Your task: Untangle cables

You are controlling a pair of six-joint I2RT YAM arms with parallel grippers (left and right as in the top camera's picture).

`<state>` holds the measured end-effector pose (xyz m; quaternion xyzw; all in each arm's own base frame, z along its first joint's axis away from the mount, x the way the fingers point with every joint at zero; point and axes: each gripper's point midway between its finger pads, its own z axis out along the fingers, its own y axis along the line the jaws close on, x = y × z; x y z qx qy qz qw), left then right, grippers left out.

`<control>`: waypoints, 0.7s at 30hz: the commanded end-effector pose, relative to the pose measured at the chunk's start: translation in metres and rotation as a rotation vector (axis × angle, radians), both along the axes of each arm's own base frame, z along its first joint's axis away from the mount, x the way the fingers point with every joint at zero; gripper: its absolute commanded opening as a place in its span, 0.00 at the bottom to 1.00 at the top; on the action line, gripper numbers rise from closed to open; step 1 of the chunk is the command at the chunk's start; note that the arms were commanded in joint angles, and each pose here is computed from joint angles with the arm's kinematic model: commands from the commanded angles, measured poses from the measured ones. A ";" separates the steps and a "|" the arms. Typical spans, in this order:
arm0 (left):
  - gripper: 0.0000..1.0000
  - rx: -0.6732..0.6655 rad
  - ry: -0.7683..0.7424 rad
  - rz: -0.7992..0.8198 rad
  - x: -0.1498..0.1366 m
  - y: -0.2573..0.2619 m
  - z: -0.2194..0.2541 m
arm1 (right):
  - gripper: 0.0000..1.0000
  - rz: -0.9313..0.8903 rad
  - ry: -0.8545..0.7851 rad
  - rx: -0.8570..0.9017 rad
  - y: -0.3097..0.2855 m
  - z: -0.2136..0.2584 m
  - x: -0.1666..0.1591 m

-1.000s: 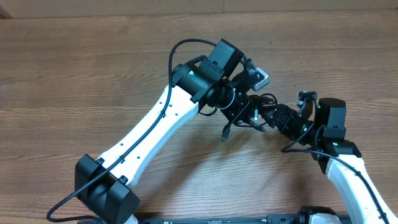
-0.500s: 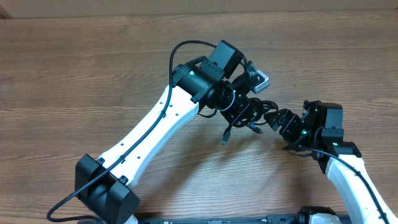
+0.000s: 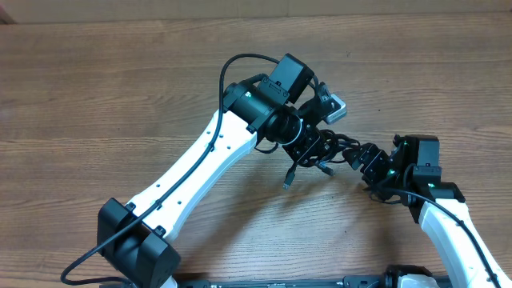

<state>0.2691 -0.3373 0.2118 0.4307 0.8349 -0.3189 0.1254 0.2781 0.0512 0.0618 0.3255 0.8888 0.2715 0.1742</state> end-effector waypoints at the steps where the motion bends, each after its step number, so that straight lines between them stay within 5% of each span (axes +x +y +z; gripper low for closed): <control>1: 0.04 -0.033 -0.014 -0.042 -0.004 -0.003 0.009 | 0.84 -0.093 0.009 -0.070 -0.019 -0.001 0.005; 21: 0.04 -0.004 -0.104 -0.004 0.015 -0.002 0.007 | 0.98 -0.086 -0.002 0.049 -0.002 0.008 0.009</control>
